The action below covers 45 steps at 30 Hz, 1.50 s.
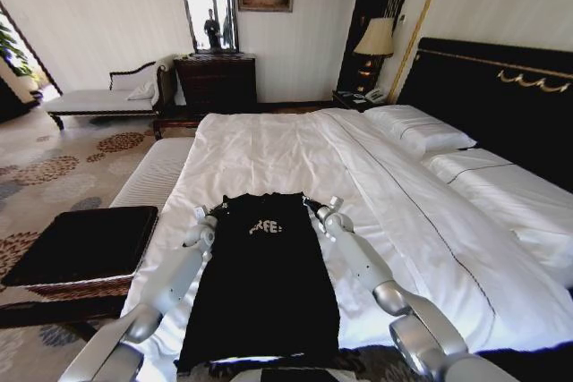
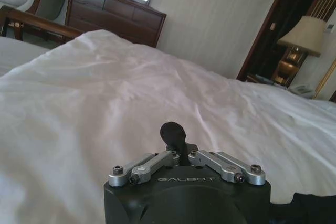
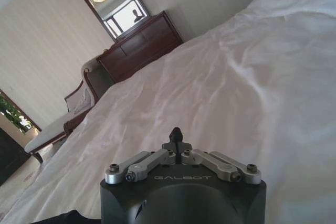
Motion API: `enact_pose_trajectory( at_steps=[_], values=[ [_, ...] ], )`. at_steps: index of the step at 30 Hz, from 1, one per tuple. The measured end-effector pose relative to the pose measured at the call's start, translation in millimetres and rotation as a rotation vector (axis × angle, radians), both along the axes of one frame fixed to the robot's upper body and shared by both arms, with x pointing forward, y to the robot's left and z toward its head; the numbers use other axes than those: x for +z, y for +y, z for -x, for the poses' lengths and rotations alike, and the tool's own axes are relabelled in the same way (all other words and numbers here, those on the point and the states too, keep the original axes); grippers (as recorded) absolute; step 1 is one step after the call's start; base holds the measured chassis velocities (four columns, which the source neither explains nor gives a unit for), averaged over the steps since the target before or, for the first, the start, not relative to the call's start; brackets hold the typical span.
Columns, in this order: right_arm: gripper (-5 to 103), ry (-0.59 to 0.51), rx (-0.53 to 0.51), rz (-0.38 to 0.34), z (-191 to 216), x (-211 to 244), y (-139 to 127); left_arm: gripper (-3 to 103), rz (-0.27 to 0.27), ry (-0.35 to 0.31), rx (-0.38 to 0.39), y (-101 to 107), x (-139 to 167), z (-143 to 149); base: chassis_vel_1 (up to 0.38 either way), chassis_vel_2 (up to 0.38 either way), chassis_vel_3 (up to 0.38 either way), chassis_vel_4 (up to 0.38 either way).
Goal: Fold the clothes on the bed and place them into the basket.
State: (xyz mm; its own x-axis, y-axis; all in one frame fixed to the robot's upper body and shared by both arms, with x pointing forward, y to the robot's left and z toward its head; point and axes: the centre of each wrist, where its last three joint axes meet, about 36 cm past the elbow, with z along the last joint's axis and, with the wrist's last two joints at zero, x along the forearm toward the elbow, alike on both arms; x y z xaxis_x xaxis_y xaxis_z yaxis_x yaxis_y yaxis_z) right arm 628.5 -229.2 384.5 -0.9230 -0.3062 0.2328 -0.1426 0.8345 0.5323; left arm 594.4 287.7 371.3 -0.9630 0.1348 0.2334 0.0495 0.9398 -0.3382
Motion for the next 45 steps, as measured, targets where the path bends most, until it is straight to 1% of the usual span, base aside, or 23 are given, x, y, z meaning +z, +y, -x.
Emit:
enact_pose_trajectory(
  at_steps=[1,2,5,6,9,10,14,15,18,20,23,27,29,31,33,34,37,38,39,42,43,44,45],
  values=[
    [0,-0.017,-0.003,0.004,-2,10,2,1,0.01,-0.014,0.001,2,8,-3,0.0,0.0,0.0,0.0],
    [0,-0.017,-0.003,0.004,-2,10,2,1,0.01,-0.014,0.001,2,8,-3,0.0,0.0,0.0,0.0],
    [0,-0.057,-0.018,0.025,-14,34,4,1,0.035,-0.053,0.003,10,32,-13,0.0,0.0,0.0,0.0],
    [0,-0.057,-0.018,0.025,-14,34,4,1,0.035,-0.053,0.003,10,32,-13,0.0,0.0,0.0,0.0],
    [0,-0.088,-0.046,0.063,-31,48,0,1,0.056,-0.077,0.01,17,51,-27,0.0,0.0,0.0,0.0],
    [0,-0.088,-0.046,0.063,-31,48,0,1,0.056,-0.077,0.01,17,51,-27,0.0,0.0,0.0,0.0],
    [0,-0.133,-0.065,0.091,-56,72,3,1,0.059,-0.097,0.01,21,70,-54,0.0,0.0,0.0,0.0],
    [0,-0.133,-0.065,0.091,-56,72,3,1,0.059,-0.097,0.01,21,70,-54,0.0,0.0,0.0,0.0],
    [0,-0.153,-0.091,0.118,-78,80,4,1,0.064,-0.108,0.012,20,81,-76,0.0,0.0,0.0,0.0],
    [0,-0.151,-0.1,0.128,-84,80,2,1,0.064,-0.107,0.016,20,83,-82,0.0,0.0,0.0,0.0],
    [0,-0.139,-0.123,0.161,-95,71,-6,1,0.064,-0.102,0.016,14,86,-99,0.0,0.0,0.0,0.0],
    [0,-0.136,-0.14,0.171,-98,62,-7,1,0.052,-0.109,0.016,7,82,-107,0.0,0.0,0.0,0.0],
    [0,-0.132,-0.144,0.164,-96,59,-5,1,0.055,-0.112,0.016,4,79,-105,0.0,0.0,0.0,0.0],
    [0,-0.123,-0.146,0.15,-91,50,-2,1,0.06,-0.117,0.015,-1,71,-99,0.0,0.0,0.0,0.0],
    [0,-0.125,-0.132,0.146,-79,40,3,1,0.074,-0.125,0.018,-5,61,-87,0.0,0.0,0.0,0.0],
    [0,-0.125,-0.132,0.146,-79,40,3,1,0.074,-0.125,0.018,-5,61,-87,0.0,0.0,0.0,0.0],
    [0,-0.139,-0.109,0.148,-59,29,11,1,0.084,-0.125,0.023,-5,46,-64,0.0,0.0,0.0,0.0],
    [0,-0.141,-0.094,0.145,-40,18,15,1,0.083,-0.125,0.025,-6,37,-48,0.0,0.0,0.0,0.0],
    [0,-0.141,-0.094,0.145,-40,18,15,1,0.083,-0.125,0.025,-6,37,-48,0.0,0.0,0.0,0.0],
    [0,-0.153,-0.076,0.143,-12,10,18,1,0.084,-0.129,0.025,-8,24,-20,0.0,0.0,0.0,0.0],
    [0,-0.163,-0.07,0.141,0,11,20,1,0.088,-0.137,0.023,-9,22,-6,0.0,0.0,0.0,0.0],
    [0,-0.171,-0.067,0.139,8,13,22,1,0.09,-0.143,0.022,-11,22,2,0.0,0.0,0.0,0.0],
    [0,-0.171,-0.067,0.139,8,13,22,1,0.09,-0.143,0.022,-11,22,2,0.0,0.0,0.0,0.0]
  ],
)
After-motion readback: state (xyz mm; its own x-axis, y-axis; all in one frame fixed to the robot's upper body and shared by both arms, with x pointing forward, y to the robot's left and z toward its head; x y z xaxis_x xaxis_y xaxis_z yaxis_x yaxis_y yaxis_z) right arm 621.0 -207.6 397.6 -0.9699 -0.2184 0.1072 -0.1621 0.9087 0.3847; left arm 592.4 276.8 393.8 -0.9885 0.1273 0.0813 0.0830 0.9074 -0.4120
